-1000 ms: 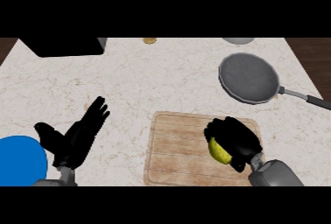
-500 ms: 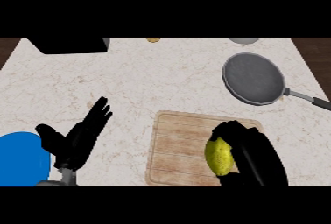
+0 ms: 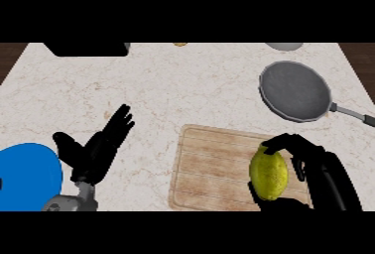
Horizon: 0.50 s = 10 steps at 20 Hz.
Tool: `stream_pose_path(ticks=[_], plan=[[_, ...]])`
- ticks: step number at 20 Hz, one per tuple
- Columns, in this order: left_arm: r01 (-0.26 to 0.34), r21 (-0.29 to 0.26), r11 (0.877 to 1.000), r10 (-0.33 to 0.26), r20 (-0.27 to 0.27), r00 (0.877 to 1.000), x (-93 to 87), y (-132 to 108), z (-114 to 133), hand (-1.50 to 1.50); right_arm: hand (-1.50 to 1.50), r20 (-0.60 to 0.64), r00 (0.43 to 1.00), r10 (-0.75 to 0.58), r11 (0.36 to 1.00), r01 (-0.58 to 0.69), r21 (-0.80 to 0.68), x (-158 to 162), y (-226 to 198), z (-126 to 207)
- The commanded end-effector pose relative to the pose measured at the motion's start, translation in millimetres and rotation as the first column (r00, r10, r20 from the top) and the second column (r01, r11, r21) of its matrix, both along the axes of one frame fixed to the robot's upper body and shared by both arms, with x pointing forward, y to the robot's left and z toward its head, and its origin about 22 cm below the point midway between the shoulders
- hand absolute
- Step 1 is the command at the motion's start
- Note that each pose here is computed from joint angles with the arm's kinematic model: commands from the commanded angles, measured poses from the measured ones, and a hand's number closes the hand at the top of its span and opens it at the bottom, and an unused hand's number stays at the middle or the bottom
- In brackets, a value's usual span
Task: Pick the pear from the cutting board and place it in the pan
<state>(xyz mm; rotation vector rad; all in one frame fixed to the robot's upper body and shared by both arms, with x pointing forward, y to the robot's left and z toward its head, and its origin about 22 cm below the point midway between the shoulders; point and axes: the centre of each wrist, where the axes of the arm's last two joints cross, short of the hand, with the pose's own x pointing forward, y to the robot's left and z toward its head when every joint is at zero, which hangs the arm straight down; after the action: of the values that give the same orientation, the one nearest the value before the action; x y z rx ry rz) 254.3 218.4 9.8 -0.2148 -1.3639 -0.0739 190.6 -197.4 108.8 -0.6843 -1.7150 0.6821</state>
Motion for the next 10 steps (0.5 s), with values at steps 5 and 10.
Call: stream_pose_path(ticks=[5,10], plan=[[0.022,-0.007,1.0,-0.022,0.006,1.0,0.3,12.9,7.9,0.0,1.5,0.081,0.99,-0.112,0.988,0.12,-0.097,59.8,-47.0,-39.1],[0.036,0.009,0.999,-0.036,-0.017,0.999,4.1,-7.6,11.4,0.0,1.5,0.143,0.978,-0.152,0.981,0.167,-0.1,116.6,-45.1,-61.4]])
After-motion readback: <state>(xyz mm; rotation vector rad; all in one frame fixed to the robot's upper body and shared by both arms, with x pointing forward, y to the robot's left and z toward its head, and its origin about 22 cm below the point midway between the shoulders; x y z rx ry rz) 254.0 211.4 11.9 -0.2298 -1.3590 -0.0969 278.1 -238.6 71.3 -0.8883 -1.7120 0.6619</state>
